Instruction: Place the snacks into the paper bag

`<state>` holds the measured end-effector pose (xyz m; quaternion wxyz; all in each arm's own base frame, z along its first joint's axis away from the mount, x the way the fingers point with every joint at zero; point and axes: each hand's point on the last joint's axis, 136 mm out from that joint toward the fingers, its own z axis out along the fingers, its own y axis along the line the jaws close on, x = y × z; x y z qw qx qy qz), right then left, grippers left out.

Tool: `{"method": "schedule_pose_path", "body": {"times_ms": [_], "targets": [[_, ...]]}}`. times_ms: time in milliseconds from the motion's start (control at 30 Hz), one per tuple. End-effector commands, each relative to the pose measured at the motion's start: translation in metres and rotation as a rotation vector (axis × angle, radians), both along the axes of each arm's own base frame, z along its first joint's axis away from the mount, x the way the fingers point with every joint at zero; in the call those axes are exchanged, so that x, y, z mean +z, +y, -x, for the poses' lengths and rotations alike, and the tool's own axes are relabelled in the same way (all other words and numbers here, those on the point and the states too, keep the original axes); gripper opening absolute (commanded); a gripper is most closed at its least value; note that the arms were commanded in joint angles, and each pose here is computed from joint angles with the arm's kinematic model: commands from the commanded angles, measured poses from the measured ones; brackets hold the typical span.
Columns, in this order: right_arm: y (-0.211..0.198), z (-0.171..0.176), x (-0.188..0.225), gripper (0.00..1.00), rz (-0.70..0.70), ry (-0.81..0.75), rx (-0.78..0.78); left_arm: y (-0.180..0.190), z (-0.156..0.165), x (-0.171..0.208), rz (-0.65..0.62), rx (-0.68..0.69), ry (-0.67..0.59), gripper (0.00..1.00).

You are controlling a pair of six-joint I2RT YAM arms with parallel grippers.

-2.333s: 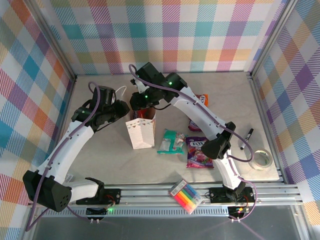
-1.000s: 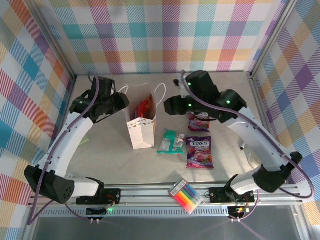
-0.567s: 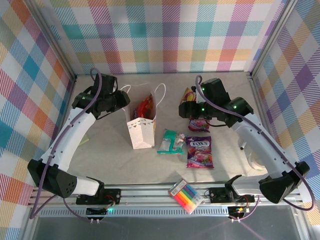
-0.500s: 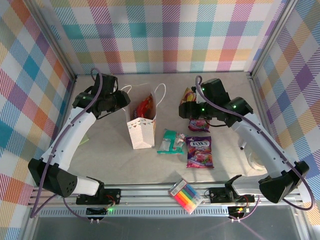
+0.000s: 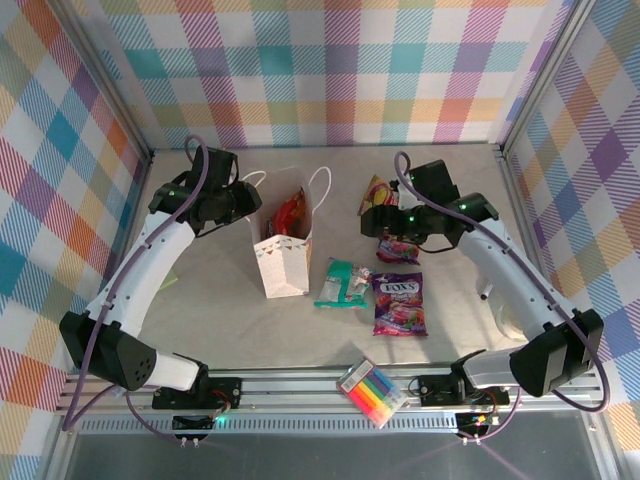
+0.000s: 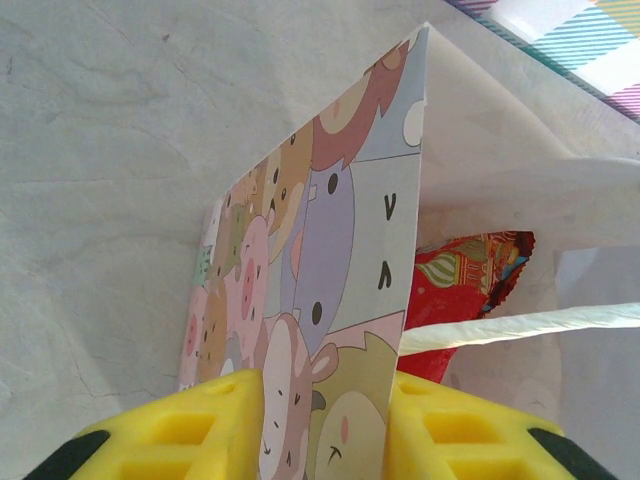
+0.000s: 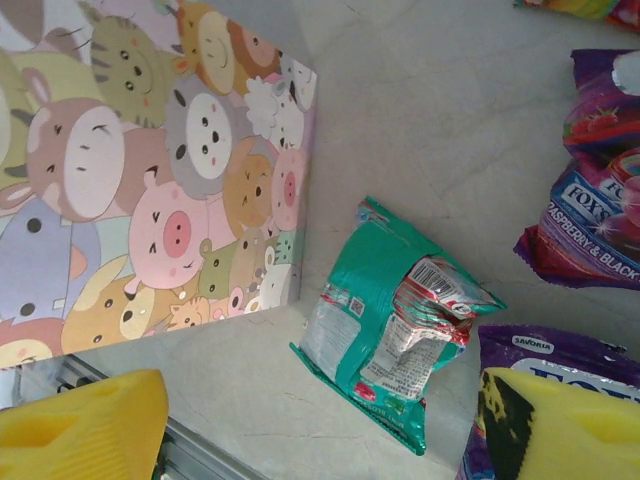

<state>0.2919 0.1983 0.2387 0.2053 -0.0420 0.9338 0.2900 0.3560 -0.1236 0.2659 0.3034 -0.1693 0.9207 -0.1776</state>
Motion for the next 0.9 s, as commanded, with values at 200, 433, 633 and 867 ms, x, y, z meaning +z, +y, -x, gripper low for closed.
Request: {"method": "schedule_pose_path", "body": {"times_ms": [200, 433, 633, 867], "targets": [[-0.027, -0.013, -0.024, 0.93, -0.056, 0.056, -0.092, 0.006, -0.002, -0.001, -0.036, -0.003, 0.012, 0.34], [-0.055, -0.019, -0.047, 0.96, -0.065, 0.109, -0.177, 0.006, -0.002, -0.004, -0.048, -0.013, 0.020, 0.34], [-0.070, -0.025, -0.064, 0.96, -0.076, 0.140, -0.220, 0.009, -0.001, -0.003, -0.062, -0.011, 0.023, 0.34], [-0.090, -0.035, -0.096, 0.97, -0.059, 0.206, -0.299, 0.010, 0.001, -0.003, -0.065, -0.009, 0.018, 0.34]]}}
